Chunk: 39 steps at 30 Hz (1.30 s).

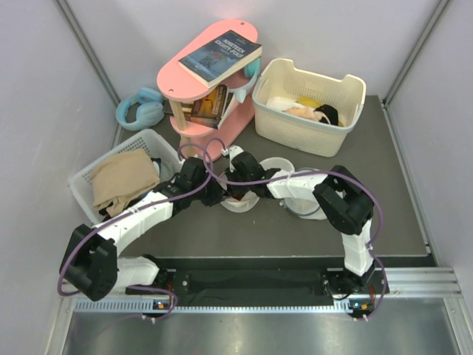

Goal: Unzip the laundry bag and remove the bra

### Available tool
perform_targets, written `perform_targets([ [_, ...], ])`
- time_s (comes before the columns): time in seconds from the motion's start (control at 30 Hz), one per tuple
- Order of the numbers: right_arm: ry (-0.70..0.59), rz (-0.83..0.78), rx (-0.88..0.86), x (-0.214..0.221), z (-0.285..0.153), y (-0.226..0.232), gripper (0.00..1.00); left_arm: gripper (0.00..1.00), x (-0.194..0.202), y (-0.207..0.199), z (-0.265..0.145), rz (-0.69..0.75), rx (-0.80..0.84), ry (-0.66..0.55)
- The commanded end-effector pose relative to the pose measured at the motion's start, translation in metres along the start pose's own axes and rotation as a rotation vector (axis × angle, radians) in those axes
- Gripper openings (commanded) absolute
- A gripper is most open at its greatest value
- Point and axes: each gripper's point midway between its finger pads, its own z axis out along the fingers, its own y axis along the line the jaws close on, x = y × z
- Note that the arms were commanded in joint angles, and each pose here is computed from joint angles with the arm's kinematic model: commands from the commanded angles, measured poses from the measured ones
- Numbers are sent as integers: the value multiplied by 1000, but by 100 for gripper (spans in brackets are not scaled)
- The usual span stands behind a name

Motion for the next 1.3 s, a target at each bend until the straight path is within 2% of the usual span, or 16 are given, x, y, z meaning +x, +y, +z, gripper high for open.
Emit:
perform_targets([
  [0.0,-3,7,12,6,2,5,3,0,-4,-26,-7,8,102,-15],
  [0.03,-20,11,-7,-2,-4,7,0,0,-5,-23,-6,3,90,-18],
  [0.2,-107,57,-107,-41,-41,12,0,0,-6,-9,-5,-4,16,-29],
  [0.3,-208,92,-151,-73,-82,10,0,0,-13,0,-6,-16,-39,-53],
  [0.8,-334,169,-302,-106,-171,6,0,0,-22,0,-1,-14,-61,-59],
  [0.97,-347,168,-389,-109,-185,16,0,0,-27,1,0,-20,-64,-69],
  [1.13,-263,174,-452,-85,-170,26,0,0,-39,-3,2,-15,-58,-88],
  [1.27,-307,165,-461,-94,-178,29,0,0,-37,-6,7,-1,-53,-53],
])
